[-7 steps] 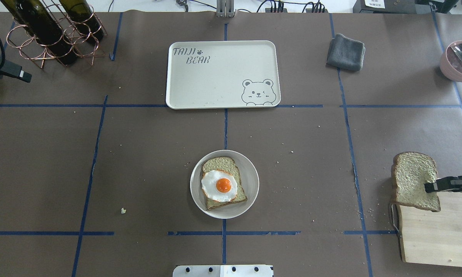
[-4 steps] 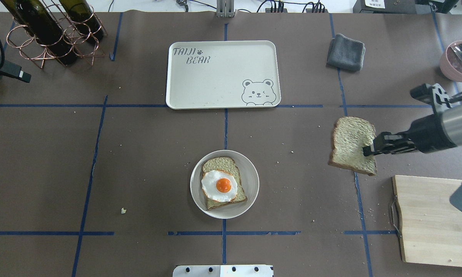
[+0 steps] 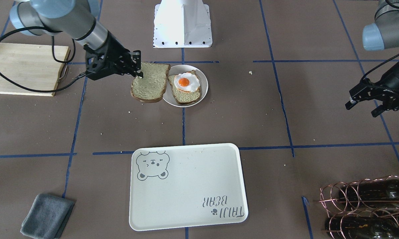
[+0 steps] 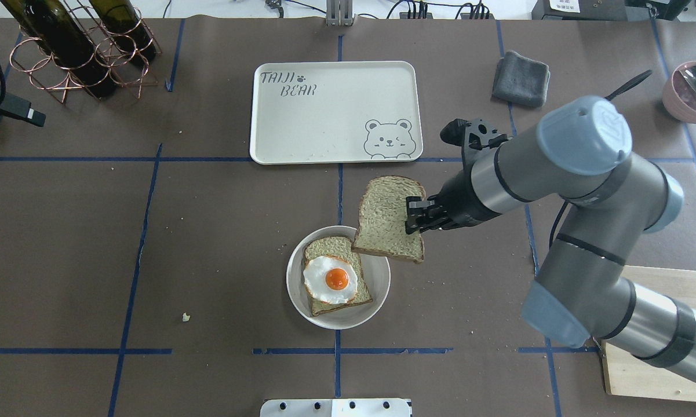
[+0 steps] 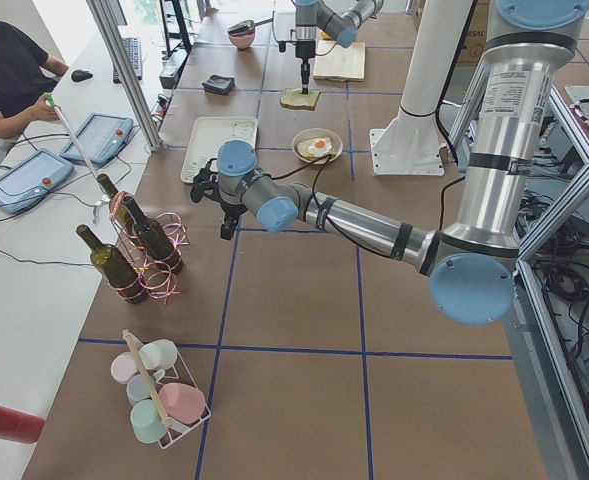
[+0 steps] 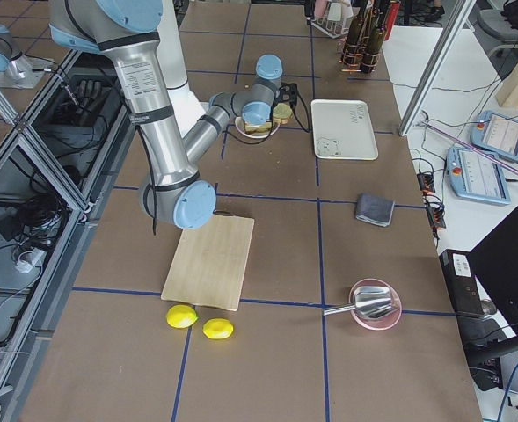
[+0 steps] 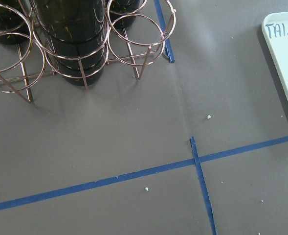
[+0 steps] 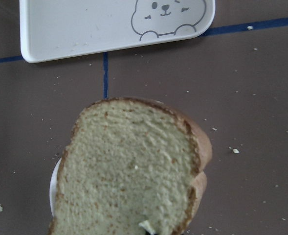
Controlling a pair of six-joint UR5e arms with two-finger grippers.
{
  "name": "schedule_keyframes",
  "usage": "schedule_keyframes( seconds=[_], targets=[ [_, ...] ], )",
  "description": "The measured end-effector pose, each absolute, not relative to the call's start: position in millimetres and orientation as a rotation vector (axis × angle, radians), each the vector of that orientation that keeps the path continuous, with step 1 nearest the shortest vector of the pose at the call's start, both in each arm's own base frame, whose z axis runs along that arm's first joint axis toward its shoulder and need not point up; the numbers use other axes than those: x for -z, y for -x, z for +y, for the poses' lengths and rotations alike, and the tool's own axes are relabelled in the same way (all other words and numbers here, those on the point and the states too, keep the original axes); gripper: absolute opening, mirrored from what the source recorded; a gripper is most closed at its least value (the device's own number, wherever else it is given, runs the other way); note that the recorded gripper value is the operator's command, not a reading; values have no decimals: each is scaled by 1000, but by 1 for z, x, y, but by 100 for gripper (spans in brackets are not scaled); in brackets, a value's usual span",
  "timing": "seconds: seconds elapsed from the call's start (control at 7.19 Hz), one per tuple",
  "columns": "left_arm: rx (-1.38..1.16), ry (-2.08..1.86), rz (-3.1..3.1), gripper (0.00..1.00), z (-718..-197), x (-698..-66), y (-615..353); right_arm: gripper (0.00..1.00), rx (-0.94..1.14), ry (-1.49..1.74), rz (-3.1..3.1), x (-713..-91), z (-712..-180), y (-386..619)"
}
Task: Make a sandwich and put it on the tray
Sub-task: 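Lift the bread slice with the right gripper and carry it over the plate, then lower the bread onto the egg-topped slice and open the right gripper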
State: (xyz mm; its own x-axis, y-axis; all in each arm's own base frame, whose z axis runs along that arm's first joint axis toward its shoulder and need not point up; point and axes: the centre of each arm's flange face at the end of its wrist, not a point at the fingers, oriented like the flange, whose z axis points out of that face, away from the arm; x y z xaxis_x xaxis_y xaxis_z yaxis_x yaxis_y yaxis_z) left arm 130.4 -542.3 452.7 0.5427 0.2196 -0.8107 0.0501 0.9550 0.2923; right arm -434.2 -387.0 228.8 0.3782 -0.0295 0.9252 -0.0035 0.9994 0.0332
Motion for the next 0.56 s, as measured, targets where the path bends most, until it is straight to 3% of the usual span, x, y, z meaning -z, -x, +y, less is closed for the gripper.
schedule_keyframes(
  seconds=[0.56],
  targets=[
    [-102,-293,996,100,-543,-455,-131,0,27,-32,-1111,-230,-346,535]
  ],
)
